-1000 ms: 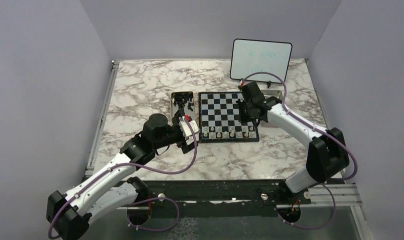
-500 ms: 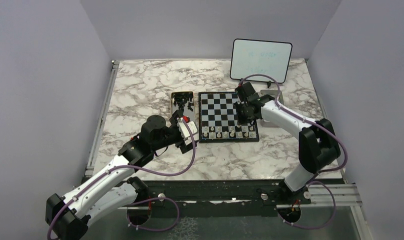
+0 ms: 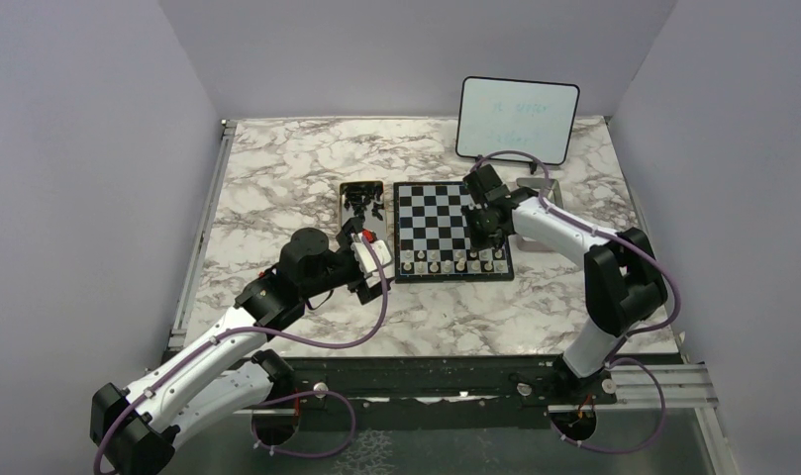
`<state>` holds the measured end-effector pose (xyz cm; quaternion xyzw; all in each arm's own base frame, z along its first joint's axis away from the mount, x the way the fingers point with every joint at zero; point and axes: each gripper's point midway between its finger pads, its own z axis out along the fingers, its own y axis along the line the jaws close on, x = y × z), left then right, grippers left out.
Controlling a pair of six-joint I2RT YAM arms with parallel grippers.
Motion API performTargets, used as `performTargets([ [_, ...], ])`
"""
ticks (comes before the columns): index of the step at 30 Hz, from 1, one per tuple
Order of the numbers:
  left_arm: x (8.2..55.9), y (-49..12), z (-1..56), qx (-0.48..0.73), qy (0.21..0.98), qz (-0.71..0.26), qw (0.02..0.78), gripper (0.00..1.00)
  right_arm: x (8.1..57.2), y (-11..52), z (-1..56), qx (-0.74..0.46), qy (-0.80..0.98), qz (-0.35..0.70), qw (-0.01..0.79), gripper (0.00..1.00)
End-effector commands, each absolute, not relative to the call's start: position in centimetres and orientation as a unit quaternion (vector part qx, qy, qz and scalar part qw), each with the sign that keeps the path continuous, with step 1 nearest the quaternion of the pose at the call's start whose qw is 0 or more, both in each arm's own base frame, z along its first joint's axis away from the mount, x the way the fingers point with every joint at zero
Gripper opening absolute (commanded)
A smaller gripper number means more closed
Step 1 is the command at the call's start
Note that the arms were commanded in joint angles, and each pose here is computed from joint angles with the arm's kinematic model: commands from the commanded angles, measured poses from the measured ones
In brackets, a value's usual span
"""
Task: Set up the chess pieces on the board
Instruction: Place the chess piece on the chessboard.
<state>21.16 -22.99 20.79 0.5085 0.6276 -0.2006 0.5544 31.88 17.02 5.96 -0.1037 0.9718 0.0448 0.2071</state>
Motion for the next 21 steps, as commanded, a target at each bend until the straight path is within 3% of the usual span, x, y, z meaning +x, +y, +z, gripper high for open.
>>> performTargets([
  [1,21.4,-23.0,21.1,0.509,0.619,-0.195,0.566,0.99,32.4,17.5,6.3,-0.108,0.971,0.053,0.206,0.08],
  [21,21.3,-23.1,21.1,0.511,0.617,-0.197,0.565,0.99,32.6,17.5,5.1,-0.109,0.974,0.045,0.193,0.11],
])
